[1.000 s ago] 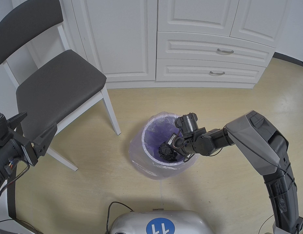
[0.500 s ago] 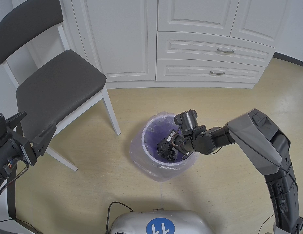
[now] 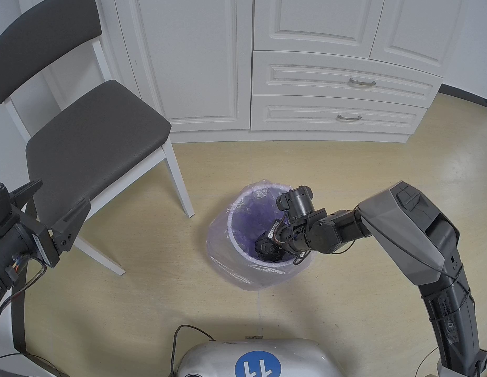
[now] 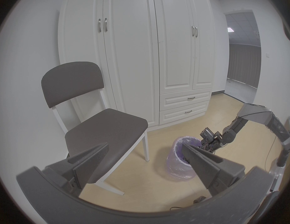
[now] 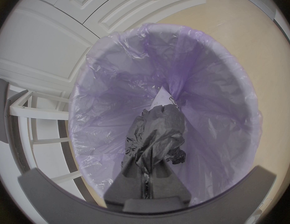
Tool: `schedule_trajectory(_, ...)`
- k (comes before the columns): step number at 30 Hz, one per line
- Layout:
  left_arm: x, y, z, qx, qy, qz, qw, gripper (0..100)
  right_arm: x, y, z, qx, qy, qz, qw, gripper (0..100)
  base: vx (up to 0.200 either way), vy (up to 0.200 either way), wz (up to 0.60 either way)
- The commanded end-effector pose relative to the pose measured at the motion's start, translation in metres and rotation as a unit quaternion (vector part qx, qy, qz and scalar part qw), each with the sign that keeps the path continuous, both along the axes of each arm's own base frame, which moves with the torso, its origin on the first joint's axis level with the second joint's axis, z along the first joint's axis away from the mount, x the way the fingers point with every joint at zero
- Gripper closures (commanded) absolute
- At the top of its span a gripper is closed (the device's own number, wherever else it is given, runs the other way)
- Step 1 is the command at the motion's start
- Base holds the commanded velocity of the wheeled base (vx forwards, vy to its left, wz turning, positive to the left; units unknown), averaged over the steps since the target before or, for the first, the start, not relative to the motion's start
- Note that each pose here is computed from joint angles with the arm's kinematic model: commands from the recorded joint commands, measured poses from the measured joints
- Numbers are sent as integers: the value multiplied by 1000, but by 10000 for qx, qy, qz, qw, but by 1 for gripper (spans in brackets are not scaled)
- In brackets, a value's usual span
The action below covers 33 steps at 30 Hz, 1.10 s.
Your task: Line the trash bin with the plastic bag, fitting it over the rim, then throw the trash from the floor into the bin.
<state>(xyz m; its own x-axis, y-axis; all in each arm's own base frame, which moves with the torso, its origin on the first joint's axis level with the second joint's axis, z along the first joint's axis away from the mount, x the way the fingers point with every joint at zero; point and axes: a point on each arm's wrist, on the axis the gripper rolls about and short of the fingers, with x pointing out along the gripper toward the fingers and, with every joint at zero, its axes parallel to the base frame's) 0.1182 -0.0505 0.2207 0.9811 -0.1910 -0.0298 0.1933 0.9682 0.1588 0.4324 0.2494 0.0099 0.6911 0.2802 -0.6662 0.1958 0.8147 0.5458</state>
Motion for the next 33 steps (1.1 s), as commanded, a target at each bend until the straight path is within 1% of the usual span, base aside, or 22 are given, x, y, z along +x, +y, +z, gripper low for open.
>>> schedule_trajectory(1, 0, 0, 1, -6, -15, 3, 10000, 0, 0, 0, 2, 18, -22, -2, 10000, 100, 0, 0, 0)
schedule_trajectory(4, 0, 0, 1, -6, -15, -5, 10000, 0, -1, 0, 8, 61, -71, -16, 10000, 100, 0, 0, 0)
schedule_trajectory(5, 0, 0, 1, -14, -13, -5, 10000, 0, -4, -1, 19, 96, -122, -10, 9999, 100, 0, 0, 0)
schedule_trajectory(6, 0, 0, 1, -14, -13, -5, 10000, 0, -4, -1, 19, 96, -122, -10, 9999, 100, 0, 0, 0)
schedule_trajectory(10, 0, 0, 1, -20, -27, -5, 10000, 0, -11, -6, 38, 121, -210, 10, 9997, 100, 0, 0, 0)
schedule_trajectory(20, -1, 0, 2, -27, -41, -5, 10000, 0, -12, -6, 42, 136, -246, 5, 9996, 100, 0, 0, 0)
schedule_trajectory(23, -1, 0, 2, -27, -41, 3, 10000, 0, -13, -7, 51, 175, -312, 4, 9994, 100, 0, 0, 0)
schedule_trajectory(27, -1, 0, 2, -27, -41, -5, 10000, 0, -15, -8, 54, 183, -325, 4, 9993, 100, 0, 0, 0)
schedule_trajectory(33, -1, 0, 3, -34, -55, -5, 10000, 0, -16, -8, 50, 154, -287, 17, 9995, 100, 0, 0, 0)
